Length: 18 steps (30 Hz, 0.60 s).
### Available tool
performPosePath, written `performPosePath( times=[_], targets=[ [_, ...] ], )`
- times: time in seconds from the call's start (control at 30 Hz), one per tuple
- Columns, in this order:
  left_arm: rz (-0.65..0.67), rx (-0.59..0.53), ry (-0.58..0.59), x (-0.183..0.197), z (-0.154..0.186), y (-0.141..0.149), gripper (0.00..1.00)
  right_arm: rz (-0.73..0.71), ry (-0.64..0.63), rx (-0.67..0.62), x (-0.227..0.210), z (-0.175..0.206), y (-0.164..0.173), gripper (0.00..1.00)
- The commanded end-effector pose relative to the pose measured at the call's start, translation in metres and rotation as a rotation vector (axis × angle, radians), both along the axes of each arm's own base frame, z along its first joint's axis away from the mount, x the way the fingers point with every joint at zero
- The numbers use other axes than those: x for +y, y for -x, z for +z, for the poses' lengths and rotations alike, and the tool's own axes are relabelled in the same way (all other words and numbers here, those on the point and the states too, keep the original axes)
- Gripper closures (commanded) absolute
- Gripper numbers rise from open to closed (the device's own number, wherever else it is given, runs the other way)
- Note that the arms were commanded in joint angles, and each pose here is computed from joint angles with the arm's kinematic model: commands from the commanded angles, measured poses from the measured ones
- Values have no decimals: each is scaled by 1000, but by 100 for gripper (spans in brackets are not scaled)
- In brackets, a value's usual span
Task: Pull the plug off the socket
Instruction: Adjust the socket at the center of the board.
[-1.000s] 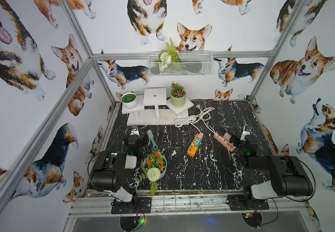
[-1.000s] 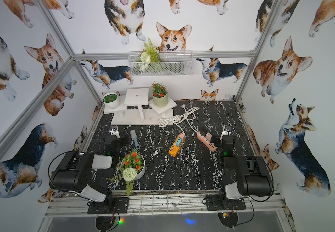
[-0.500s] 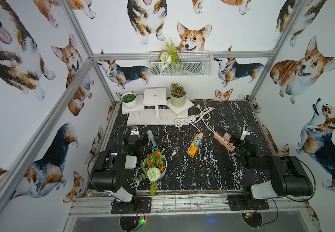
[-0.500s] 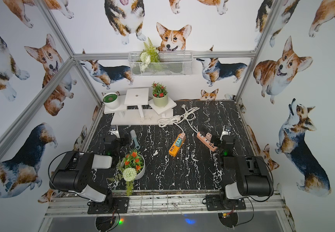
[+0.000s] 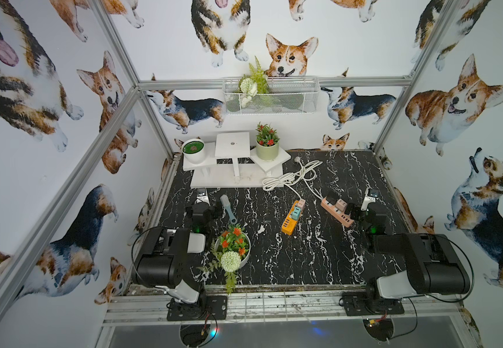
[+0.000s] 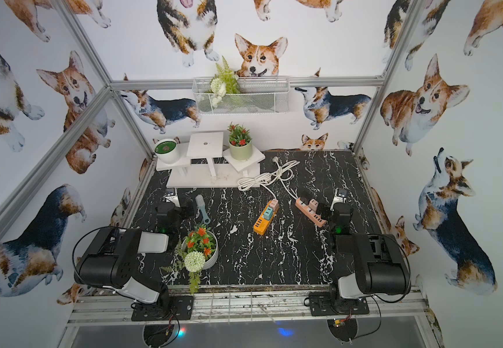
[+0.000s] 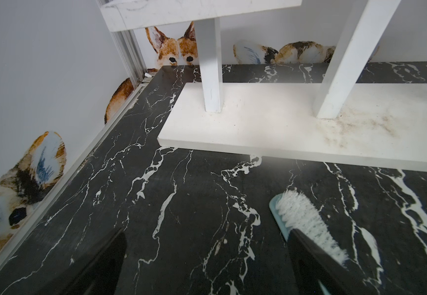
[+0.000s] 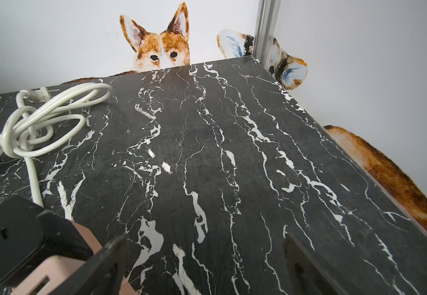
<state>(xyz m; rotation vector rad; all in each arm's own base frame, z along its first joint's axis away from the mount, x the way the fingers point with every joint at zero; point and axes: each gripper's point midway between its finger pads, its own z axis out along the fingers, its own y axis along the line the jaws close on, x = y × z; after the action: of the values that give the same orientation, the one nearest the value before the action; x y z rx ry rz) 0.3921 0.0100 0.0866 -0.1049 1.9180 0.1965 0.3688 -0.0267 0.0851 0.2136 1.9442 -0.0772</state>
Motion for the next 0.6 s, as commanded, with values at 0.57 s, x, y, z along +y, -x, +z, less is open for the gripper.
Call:
performPosePath(
  times=[0.57],
  targets=[
    [-18, -48, -21, -6, 21, 4, 0, -27, 2, -52, -4, 21, 5, 0]
  ],
)
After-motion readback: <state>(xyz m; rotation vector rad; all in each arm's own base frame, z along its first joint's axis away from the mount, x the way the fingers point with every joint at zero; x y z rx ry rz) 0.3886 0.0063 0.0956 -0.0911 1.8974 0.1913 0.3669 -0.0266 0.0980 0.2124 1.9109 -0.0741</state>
